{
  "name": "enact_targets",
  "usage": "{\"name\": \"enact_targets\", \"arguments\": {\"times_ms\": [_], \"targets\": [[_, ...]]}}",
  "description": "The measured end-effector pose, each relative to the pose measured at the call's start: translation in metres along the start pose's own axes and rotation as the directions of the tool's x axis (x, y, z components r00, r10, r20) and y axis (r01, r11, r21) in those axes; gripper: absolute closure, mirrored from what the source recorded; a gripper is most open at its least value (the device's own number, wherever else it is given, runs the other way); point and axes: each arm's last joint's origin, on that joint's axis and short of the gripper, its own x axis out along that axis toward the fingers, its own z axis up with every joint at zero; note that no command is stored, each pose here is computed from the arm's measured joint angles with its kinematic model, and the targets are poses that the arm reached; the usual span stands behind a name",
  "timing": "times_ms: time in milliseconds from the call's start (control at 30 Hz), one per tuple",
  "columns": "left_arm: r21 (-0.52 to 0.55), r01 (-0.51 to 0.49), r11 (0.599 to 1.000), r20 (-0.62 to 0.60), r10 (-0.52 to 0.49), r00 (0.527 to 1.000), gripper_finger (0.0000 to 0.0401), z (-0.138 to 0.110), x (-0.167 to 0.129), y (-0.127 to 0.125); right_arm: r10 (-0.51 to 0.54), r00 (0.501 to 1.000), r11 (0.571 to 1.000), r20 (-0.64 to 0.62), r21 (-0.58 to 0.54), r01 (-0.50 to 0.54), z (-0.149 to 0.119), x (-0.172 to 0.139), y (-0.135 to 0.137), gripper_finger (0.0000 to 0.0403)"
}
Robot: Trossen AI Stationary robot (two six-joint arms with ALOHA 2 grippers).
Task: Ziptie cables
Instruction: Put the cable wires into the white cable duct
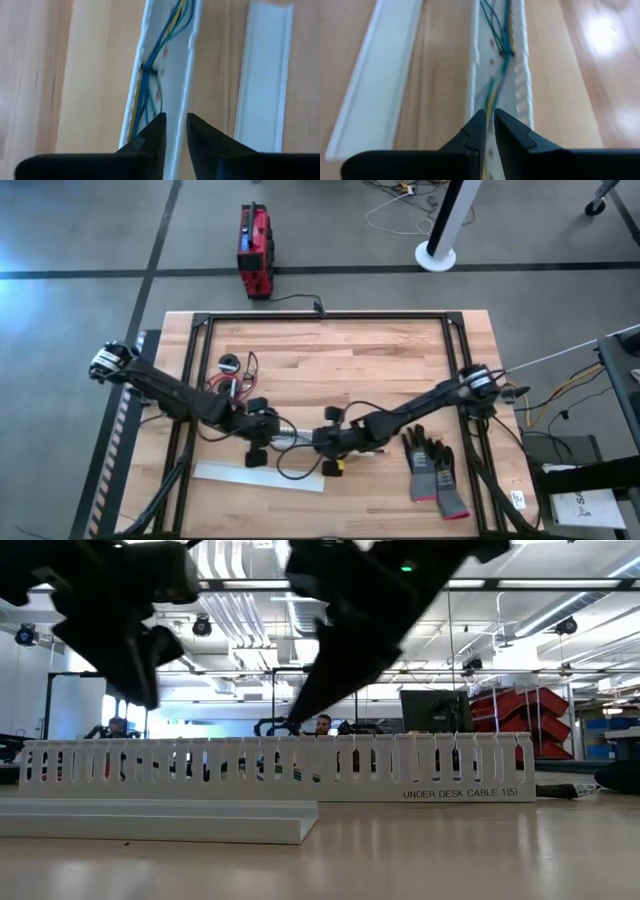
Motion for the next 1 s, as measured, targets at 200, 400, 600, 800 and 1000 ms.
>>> {"name": "enact_targets", "arguments": {"times_ms": [200,400,600,800,1000], "targets": [[-0.072,-0.015,0.997,-0.074,0.009,0.997,0.0343,-0.022,-0.007,-0.006,-0.015,0.998,1.000,-0.056,-0.014,0.015,0.016,0.023,-0.003,0.0365],[-0.088,-0.037,0.995,-0.122,0.026,0.992,0.0320,-0.037,-0.001,-0.006,-0.027,0.982,0.998,-0.187,-0.061,0.016,0.008,0.031,-0.008,0.0355],[-0.101,-0.021,0.995,-0.142,0.006,0.990,0.0294,-0.039,-0.002,-0.009,-0.074,0.926,0.991,-0.370,-0.127,0.029,-0.008,0.014,-0.009,0.0359],[-0.136,-0.049,0.990,-0.219,0.019,0.976,0.0270,-0.055,-0.002,-0.012,-0.094,0.899,0.990,-0.428,-0.138,0.038,-0.014,0.008,-0.009,0.0363],[-0.138,-0.092,0.986,-0.235,0.057,0.970,0.0255,-0.070,0.003,-0.013,-0.062,0.940,0.993,-0.335,-0.120,0.023,-0.005,0.012,-0.006,0.0346]]}}
